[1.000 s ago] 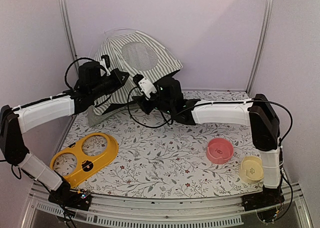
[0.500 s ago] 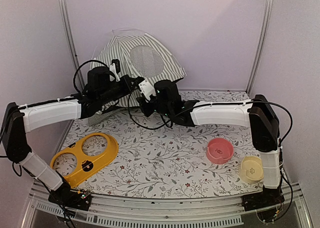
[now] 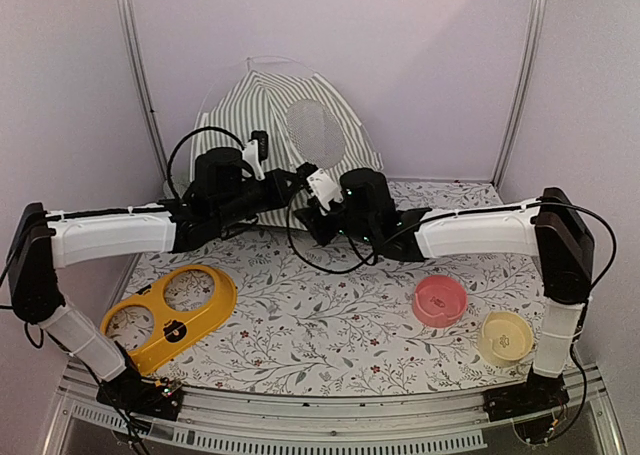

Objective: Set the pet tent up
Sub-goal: Place the tent at the center of the board, then adjust the tent at the center of the board.

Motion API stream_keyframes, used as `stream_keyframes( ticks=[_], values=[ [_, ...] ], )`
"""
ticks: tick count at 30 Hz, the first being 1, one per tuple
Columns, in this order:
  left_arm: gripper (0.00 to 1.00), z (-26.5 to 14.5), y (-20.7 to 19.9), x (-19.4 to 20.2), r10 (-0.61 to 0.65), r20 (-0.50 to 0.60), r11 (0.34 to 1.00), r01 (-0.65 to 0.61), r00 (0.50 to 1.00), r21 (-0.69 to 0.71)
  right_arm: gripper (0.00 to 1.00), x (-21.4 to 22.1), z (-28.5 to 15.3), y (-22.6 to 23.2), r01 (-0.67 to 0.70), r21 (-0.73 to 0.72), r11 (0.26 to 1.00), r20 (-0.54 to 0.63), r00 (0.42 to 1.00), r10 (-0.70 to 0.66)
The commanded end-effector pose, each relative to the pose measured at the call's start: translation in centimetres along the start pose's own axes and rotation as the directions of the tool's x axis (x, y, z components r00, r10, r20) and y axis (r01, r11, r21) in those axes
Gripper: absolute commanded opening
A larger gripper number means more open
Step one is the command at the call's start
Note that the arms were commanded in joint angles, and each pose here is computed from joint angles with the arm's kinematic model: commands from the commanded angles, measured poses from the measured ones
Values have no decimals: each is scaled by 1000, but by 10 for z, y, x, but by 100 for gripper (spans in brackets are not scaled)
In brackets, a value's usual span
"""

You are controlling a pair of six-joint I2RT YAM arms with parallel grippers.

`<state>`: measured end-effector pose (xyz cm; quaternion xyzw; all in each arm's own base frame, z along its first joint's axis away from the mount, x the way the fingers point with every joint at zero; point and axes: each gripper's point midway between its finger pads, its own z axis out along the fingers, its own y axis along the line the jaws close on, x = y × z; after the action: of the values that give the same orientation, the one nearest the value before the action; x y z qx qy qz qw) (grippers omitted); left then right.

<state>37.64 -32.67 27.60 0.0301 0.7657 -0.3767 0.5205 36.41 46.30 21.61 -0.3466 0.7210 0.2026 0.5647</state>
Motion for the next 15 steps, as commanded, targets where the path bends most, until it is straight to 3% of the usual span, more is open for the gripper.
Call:
stream_keyframes(
  ticks=[1,3,7,11,15],
  values=[
    [33,5,-16,26,70,-75,997,-67,995,34,46,-25,-37,-28,-6,43,999,76,997,3],
    [45,1,-34,22,107,-66,993,-103,992,65,51,-15,-49,-45,-39,77,996,47,998,36],
    [61,-21,-73,-1,130,-28,980,-124,991,158,59,18,-75,-78,-113,154,982,-10,993,115],
    [68,-54,-98,-31,144,20,965,-145,989,216,65,33,-98,-109,-209,225,952,-14,976,218],
    [68,-91,-79,-68,139,91,985,-147,986,90,68,28,-113,-117,-227,232,946,-9,972,236]
  ],
)
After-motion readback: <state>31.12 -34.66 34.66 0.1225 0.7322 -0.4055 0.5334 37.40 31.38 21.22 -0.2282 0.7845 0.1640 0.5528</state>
